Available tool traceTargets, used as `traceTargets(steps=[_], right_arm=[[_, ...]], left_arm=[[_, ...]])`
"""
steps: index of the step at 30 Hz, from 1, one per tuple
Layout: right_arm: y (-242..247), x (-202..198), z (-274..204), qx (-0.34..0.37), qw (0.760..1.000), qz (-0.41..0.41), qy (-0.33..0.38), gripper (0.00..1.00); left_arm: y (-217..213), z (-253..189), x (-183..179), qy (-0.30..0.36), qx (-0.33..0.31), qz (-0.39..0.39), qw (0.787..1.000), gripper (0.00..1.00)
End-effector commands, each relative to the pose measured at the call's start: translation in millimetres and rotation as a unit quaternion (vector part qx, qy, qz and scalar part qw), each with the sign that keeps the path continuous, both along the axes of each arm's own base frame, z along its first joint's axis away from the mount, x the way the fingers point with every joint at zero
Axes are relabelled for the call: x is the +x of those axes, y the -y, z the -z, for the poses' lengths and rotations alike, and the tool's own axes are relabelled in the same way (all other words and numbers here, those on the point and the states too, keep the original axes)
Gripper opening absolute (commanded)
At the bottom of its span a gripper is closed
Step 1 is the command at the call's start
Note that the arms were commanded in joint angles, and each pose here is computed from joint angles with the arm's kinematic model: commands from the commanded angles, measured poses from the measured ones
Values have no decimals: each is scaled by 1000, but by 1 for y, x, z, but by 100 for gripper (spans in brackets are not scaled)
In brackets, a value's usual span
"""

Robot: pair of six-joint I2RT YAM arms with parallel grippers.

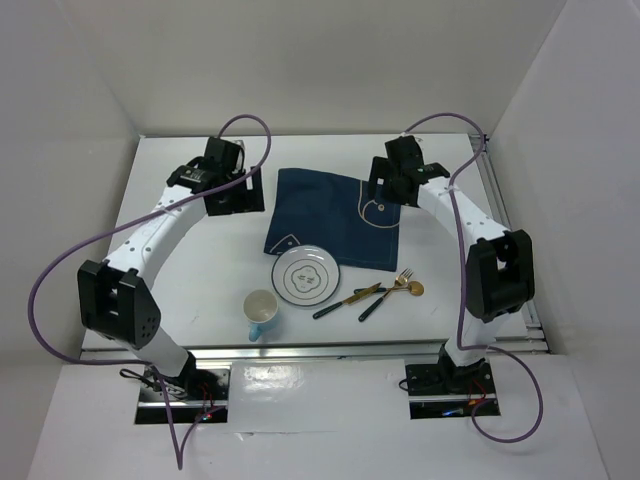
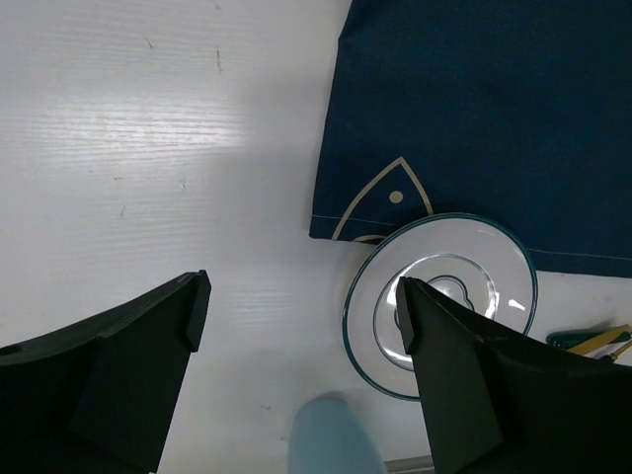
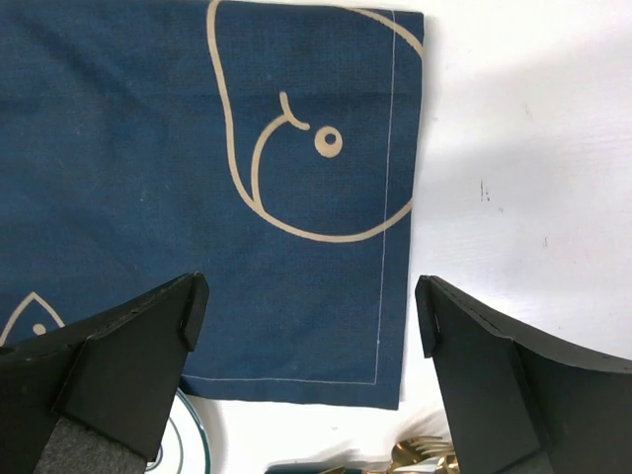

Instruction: Set the dinner table for one person

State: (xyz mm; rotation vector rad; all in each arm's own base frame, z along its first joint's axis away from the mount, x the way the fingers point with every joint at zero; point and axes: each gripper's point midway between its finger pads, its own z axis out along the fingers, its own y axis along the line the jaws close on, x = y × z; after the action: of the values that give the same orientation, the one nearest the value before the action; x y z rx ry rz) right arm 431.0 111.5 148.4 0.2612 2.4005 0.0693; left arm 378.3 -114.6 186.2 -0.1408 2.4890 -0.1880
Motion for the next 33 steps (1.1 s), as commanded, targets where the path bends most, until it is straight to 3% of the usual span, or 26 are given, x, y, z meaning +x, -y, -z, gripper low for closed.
traceTargets(steps=[1, 9, 12, 16, 25, 31, 33], right_arm=[[4, -7, -16, 12, 1000, 3, 18, 100], [2, -13, -28, 24, 999, -4, 32, 100], [1, -16, -39, 29, 998, -10, 48, 100], [2, -20, -45, 31, 998, -10, 55, 100], [2, -21, -44, 25, 999, -16, 35, 100], [2, -23, -40, 27, 999, -13, 30, 100], [2, -23, -40, 27, 999, -13, 30, 100]], left_arm=[[10, 1, -1, -9, -19, 17, 1000, 95], [10, 4, -6, -15, -21, 19, 999, 91], [15, 10, -7, -21, -44, 19, 999, 83], [21, 22, 0, -36, -88, 6, 995, 81], [43, 95, 3, -137, -166, 11, 977, 77], [44, 133, 6, -173, -161, 0, 972, 76], [44, 144, 8, -182, -159, -2, 970, 69]])
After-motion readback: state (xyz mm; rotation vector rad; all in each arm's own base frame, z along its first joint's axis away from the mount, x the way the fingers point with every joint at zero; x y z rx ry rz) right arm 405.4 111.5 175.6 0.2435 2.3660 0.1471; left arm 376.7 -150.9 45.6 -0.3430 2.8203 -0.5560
